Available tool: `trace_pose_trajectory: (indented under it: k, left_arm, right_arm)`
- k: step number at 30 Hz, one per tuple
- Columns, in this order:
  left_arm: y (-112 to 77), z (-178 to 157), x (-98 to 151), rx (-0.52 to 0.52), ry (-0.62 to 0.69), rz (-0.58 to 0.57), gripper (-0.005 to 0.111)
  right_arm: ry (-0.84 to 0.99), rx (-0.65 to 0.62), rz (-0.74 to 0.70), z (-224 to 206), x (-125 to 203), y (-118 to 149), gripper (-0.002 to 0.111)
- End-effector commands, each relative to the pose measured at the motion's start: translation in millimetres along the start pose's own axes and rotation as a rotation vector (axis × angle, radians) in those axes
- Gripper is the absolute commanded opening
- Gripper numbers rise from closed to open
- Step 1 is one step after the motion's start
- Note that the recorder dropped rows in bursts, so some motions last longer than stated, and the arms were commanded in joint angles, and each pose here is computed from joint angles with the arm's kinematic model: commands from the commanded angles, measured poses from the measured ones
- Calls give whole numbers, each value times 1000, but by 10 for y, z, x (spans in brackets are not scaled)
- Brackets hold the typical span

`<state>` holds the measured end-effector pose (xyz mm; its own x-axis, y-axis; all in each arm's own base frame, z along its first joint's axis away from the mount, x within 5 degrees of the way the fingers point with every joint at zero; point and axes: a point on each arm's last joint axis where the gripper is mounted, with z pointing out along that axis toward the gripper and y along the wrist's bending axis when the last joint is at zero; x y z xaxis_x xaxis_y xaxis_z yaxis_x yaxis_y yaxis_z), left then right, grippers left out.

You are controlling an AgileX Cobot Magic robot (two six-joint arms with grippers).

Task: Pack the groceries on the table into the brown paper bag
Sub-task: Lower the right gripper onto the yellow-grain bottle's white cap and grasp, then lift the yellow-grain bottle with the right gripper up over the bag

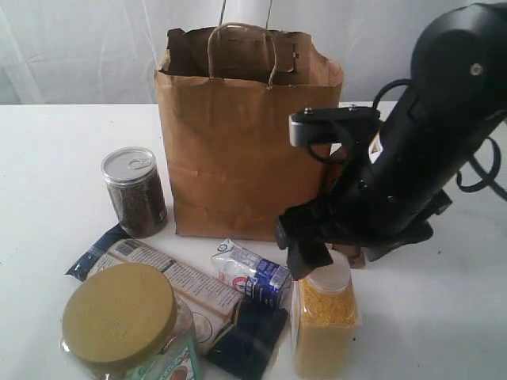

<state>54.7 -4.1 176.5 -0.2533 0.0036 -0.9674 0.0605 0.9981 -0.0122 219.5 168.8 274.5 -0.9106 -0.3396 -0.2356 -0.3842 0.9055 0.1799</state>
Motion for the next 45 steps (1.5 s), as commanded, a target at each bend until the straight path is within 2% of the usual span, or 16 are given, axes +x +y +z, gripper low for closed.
trace_pose_trajectory:
  k: [1,6,11,13,20,23,27,35,45]
  left_arm:
    - [-6,0,7,8,-2,-4,0]
    - [-6,0,7,8,-2,-4,0]
    - [-6,0,7,8,-2,-4,0]
    - [-6,0,7,8,-2,-4,0]
    - [-6,0,7,8,-2,-4,0]
    - [-6,0,7,8,-2,-4,0]
    - [-6,0,7,8,-2,-4,0]
    - [-6,0,7,8,-2,-4,0]
    - [-6,0,7,8,-2,-4,0]
  right_arm:
    - [49,-29,34,132,-79,45,79]
    - [158,0,40,334,-73,18,78]
    - [271,27,81,392,-3,-1,71]
    - [286,34,79,388,10,-6,64]
    - [266,27,78,362,-26,7,17]
    - [231,12,73,257,-86,40,7]
    - [149,-27,60,-38,-193,119,0]
    - [-89,-199,27,-791,-333,341,0]
    - [-264,-562,-117,-1514,-373,707,0]
